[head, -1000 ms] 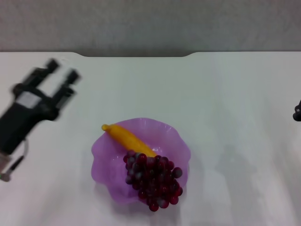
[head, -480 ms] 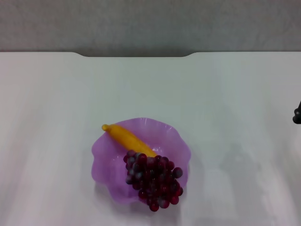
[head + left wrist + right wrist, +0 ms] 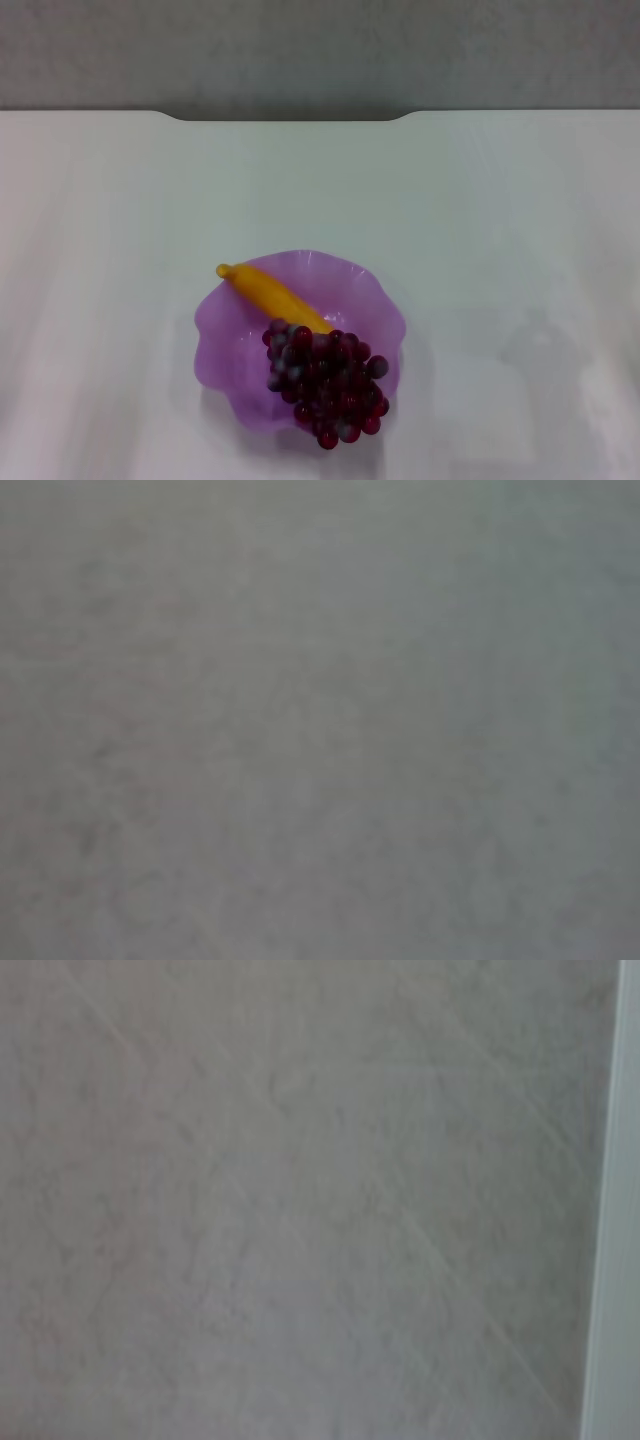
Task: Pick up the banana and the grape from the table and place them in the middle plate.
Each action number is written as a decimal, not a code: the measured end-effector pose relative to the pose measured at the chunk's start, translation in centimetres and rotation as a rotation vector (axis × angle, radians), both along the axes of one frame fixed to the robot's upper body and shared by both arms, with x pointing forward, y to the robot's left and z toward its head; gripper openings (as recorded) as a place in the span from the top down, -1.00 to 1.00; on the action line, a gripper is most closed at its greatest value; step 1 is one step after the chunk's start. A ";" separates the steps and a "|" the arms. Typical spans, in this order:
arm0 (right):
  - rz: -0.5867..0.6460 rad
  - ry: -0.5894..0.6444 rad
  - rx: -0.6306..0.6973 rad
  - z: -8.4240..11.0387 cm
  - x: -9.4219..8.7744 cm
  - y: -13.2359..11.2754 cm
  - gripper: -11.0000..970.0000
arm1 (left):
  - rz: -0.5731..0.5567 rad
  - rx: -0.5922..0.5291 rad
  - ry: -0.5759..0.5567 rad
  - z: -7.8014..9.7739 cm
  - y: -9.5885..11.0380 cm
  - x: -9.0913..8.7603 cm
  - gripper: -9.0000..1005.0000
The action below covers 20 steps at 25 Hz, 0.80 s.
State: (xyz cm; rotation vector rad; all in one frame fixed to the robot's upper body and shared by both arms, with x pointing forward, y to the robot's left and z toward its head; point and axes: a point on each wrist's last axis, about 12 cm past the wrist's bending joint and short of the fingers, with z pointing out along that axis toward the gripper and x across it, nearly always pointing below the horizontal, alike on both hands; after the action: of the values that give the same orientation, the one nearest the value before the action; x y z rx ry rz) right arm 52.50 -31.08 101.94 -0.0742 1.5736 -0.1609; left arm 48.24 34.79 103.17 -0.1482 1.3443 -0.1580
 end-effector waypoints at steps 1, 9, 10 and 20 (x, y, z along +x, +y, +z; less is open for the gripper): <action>0.000 0.006 0.006 -0.1 0.0 0.0 0.98 | 0.021 -0.022 0.003 -0.1 0.1 -0.1 0.97; -0.011 0.026 -0.020 -0.3 0.0 -0.8 0.98 | 0.068 -0.055 0.065 -0.9 0.5 0.0 0.97; -0.014 0.028 -0.025 -0.4 0.0 -0.9 0.98 | 0.076 -0.060 0.082 -1.1 0.6 0.0 0.97; -0.048 0.056 -0.034 -0.7 -0.2 -1.9 0.98 | 0.099 -0.044 0.250 -2.4 1.0 1.8 0.97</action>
State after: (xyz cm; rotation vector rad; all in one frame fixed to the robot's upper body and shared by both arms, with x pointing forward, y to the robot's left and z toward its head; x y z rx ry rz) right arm 52.26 -33.01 101.20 -0.0683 1.6300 -0.2249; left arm 49.99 35.74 100.80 -0.2782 1.5789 -0.0875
